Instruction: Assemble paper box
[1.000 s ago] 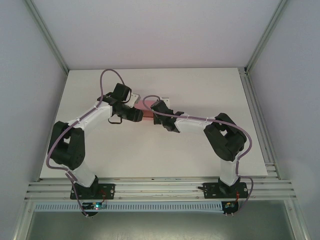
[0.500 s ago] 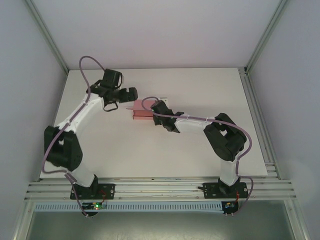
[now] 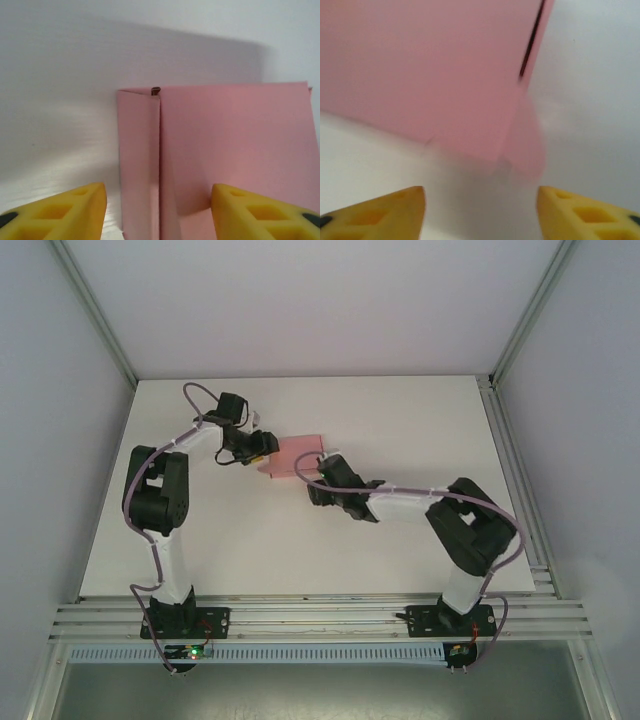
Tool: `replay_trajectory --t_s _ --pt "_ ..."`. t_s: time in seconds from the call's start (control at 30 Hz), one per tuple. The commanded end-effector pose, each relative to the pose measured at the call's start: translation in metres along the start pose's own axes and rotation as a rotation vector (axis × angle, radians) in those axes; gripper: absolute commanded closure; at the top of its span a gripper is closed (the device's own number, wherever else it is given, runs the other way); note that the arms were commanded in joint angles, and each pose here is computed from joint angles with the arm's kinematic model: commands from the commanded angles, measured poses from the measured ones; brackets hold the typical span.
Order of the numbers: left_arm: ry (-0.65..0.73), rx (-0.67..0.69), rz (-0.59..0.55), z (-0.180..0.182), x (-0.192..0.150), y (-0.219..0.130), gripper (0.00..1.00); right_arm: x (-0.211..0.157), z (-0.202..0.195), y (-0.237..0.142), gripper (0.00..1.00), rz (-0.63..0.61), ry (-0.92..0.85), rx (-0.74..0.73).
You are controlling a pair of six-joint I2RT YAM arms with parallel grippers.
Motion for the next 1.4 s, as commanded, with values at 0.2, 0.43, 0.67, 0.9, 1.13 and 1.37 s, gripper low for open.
replay_trajectory --t_s 0.2,0.43,0.67,0.9,1.13,1.37 --pt "-0.008 -0.026 0.053 0.013 -0.021 0.018 0.57 0.018 0.025 -0.042 0.02 -0.019 -0.039 0.323" --pt "-0.008 -0.085 0.044 0.009 -0.019 0.023 0.75 0.079 -0.012 -0.037 0.02 -0.172 0.188 0.289" --pt "0.040 -0.300 -0.030 -0.018 -0.018 0.019 0.88 0.107 -0.043 -0.019 0.02 -0.166 0.420 0.368" --pt "0.052 -0.367 -0.077 -0.027 -0.019 0.012 0.88 0.088 -0.042 0.004 0.04 0.014 0.461 0.403" --pt "0.050 -0.426 -0.091 -0.028 -0.022 0.015 0.89 0.056 -0.037 0.023 0.13 0.236 0.552 0.418" --pt "0.059 -0.394 -0.087 -0.025 -0.024 0.014 0.89 0.055 -0.029 0.029 0.16 0.259 0.591 0.482"
Point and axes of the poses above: each hand's point on the last joint's axis, 136 mm out from that joint toward the fingers, its own y axis out along the fingers, its own z axis along the line the jaws close on, x = y × z, the point moved 3 cm from there along -y, back along the fingers, and after that the axes turned 13 degrees about y, right-handed, at the moved point
